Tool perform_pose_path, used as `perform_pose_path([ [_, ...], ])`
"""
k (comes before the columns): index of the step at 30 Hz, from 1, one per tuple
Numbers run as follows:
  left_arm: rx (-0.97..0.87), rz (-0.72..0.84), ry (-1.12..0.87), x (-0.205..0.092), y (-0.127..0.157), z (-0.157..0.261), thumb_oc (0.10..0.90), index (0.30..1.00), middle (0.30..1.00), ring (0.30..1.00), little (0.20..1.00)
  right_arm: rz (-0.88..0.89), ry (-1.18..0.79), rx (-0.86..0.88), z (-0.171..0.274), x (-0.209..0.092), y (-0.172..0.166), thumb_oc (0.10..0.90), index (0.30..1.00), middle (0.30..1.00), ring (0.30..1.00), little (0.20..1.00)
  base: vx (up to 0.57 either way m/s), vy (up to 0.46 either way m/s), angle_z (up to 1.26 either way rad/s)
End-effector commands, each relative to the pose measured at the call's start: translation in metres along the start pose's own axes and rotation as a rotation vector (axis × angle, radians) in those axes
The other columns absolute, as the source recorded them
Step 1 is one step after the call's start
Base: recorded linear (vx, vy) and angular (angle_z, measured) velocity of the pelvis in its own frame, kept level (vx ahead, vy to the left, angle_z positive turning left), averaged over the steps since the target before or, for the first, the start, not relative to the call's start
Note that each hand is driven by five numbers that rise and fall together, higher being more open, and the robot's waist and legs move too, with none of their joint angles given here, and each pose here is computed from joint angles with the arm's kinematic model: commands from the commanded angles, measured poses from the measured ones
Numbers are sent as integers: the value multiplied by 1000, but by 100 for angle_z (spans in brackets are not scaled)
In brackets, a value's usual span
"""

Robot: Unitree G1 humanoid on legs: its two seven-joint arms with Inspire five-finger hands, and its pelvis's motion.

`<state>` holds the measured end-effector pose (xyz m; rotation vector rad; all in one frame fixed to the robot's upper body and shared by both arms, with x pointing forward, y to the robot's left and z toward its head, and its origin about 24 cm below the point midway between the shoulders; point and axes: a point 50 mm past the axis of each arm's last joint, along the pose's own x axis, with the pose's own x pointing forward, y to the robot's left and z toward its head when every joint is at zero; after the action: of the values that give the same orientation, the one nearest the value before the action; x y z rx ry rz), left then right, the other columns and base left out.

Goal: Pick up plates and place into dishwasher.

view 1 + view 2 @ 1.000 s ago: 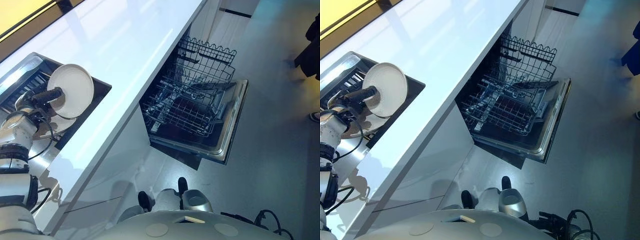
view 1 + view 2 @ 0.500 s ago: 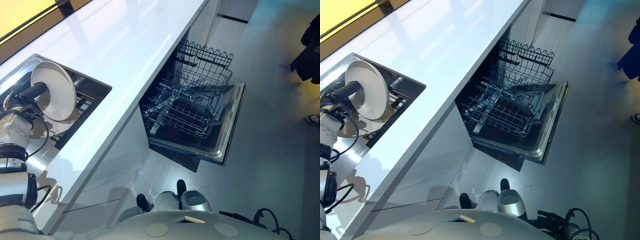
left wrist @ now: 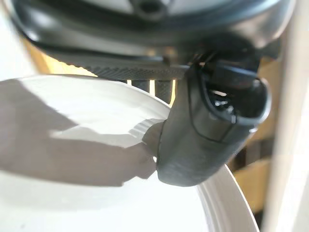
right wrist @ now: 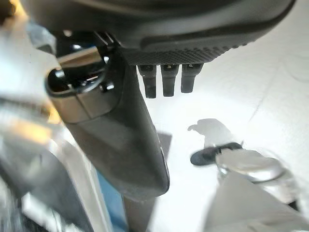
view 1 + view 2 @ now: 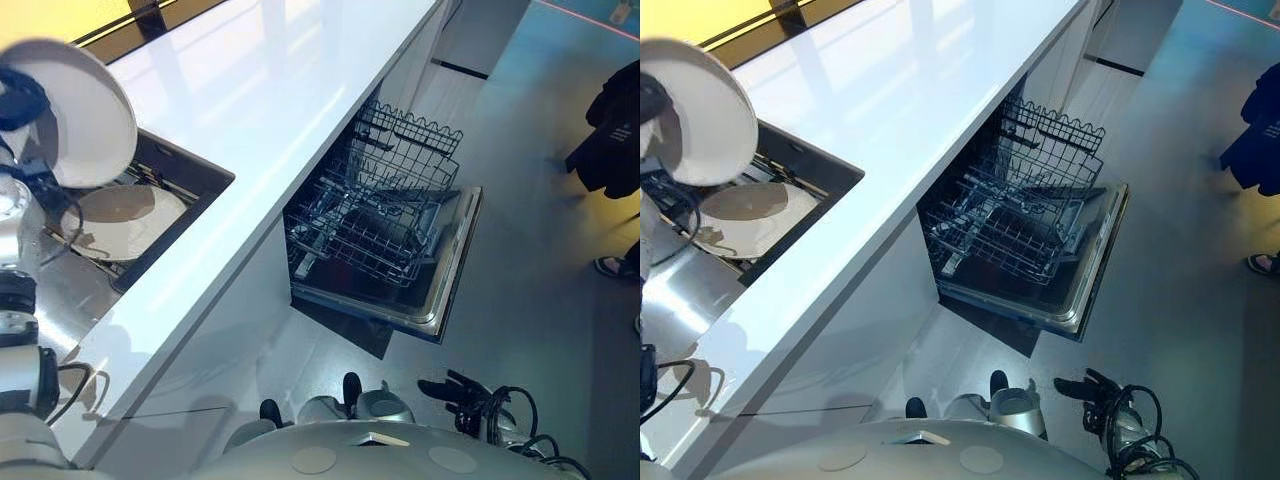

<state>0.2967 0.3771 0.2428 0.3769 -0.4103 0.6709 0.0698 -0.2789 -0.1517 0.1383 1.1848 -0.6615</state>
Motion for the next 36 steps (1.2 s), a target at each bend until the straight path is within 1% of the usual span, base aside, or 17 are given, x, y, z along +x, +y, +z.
perform_pose_path([
  [1,-165,71,-440,19,7,108,100,300,300,300,200,-371,12,154,7,-3,-64,800,900,900,900,900,-112,-153,0],
  [4,-200,49,-517,12,-3,127,100,300,300,300,200,-612,-93,270,29,-10,-84,800,900,900,900,900,-115,-124,-4],
  [7,-220,30,-568,6,-11,140,100,300,300,300,200,-747,-232,370,58,-19,-100,800,900,900,900,900,-94,-84,-2],
  [9,-240,3,-610,-3,-22,150,100,300,300,300,200,-812,-516,410,111,-37,-105,800,900,900,900,900,-76,-82,-6],
  [10,-241,-1,-619,-5,-24,152,100,300,300,300,200,-813,-594,406,126,-43,-102,800,900,900,900,900,-83,-69,-6],
  [11,-248,-11,-637,-10,-28,158,100,300,300,300,200,-784,-789,378,161,-61,-89,800,900,900,900,900,-107,-69,-4],
  [13,-246,-34,-646,-13,-28,160,100,300,300,300,200,-623,-1118,291,204,-96,-61,800,900,900,900,900,-96,-68,-2],
  [16,-222,-50,-652,-16,-26,156,100,300,300,300,200,-400,-1307,243,225,-126,-33,800,900,900,900,900,-78,-39,-1],
  [17,-207,-66,-647,-19,-24,146,100,300,300,300,200,-234,-1446,188,236,-152,-14,800,900,900,900,900,-94,-60,0],
  [18,-203,-85,-638,-22,-26,135,100,300,300,300,200,-138,-1522,150,242,-168,-1,800,900,900,900,900,-89,-69,-2],
  [22,-210,-150,-599,-47,-46,91,100,300,300,300,200,69,-1733,37,263,-218,29,800,900,900,900,900,-44,-50,1],
  [23,-211,-159,-591,-50,-49,88,100,300,300,300,200,92,-1757,24,265,-223,31,800,900,900,900,900,-26,-46,9],
  [24,-202,-184,-582,-59,-59,77,100,300,300,300,200,169,-1801,17,272,-238,42,800,900,900,900,900,-16,-35,9],
  [25,-201,-184,-581,-60,-60,76,100,300,300,300,200,180,-1805,17,273,-240,43,800,900,900,900,900,-21,-51,4],
  [26,-194,-197,-570,-68,-71,67,100,300,300,300,200,277,-1840,15,278,-256,55,800,900,900,900,900,-15,-39,2],
  [28,-182,-201,-567,-78,-81,60,100,300,300,300,200,395,-1861,15,282,-271,68,800,900,900,900,900,-15,-38,1],
  [36,-150,-200,-575,-97,-103,46,100,300,300,300,200,911,-1738,1,284,-310,111,800,900,900,900,900,-3,-8,2],
])
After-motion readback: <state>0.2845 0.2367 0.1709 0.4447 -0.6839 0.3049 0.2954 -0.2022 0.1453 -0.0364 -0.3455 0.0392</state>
